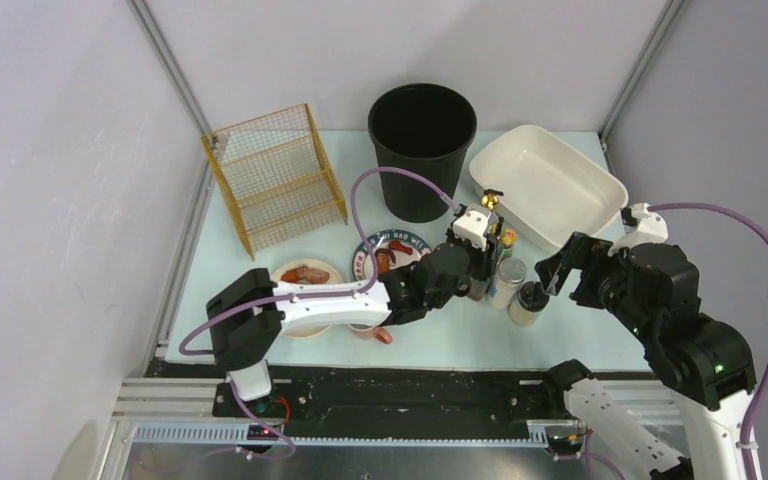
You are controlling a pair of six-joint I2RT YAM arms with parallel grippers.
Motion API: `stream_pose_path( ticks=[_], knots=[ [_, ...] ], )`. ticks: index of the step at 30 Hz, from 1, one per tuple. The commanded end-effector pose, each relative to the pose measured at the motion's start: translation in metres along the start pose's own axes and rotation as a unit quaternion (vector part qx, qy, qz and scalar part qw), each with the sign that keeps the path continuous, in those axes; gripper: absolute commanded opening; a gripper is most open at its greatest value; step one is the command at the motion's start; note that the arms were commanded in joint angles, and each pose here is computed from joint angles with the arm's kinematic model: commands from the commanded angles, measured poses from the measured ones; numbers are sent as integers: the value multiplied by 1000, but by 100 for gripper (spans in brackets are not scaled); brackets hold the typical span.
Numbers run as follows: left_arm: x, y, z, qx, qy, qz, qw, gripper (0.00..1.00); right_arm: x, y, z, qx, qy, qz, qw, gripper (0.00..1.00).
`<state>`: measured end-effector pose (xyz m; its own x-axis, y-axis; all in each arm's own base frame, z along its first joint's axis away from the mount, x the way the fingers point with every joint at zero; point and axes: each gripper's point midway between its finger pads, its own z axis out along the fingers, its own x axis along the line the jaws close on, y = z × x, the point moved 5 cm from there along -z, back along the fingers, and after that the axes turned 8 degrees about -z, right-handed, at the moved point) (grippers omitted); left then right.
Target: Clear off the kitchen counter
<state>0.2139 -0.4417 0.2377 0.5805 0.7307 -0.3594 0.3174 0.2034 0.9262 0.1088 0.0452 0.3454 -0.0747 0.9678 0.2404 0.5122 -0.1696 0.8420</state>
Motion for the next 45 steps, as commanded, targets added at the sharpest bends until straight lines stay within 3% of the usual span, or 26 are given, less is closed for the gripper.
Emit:
stream_pose_path(
  ticks=[1, 8, 15, 16, 33, 41, 45],
  knots=[
    [-11, 27, 6, -47, -3, -16, 999, 46, 1, 0, -4, -7, 8, 4, 1000, 95],
    [-8, 26, 8, -52, 9, -8, 999, 39, 0, -4, -3, 0, 8, 3, 1000, 95],
    [-3, 25, 4, -56, 15, -7, 998, 3, 1, -4, -3, 2, 10, 4, 1000, 94],
    [-2, 23, 3, -54, 14, -6, 998, 1, 1, -4, -3, 3, 11, 4, 1000, 94],
    [-12, 63, -61, -42, -100, 11, 994, 0, 10, 2, 1, -2, 33, 5, 999, 94],
    [-32, 96, -102, -36, -200, 6, 979, 0, 11, 4, 1, -9, 38, 4, 999, 93],
    [-28, 121, -124, -46, -203, 12, 978, 0, 11, 5, -1, -16, 44, 2, 999, 93]
  ],
)
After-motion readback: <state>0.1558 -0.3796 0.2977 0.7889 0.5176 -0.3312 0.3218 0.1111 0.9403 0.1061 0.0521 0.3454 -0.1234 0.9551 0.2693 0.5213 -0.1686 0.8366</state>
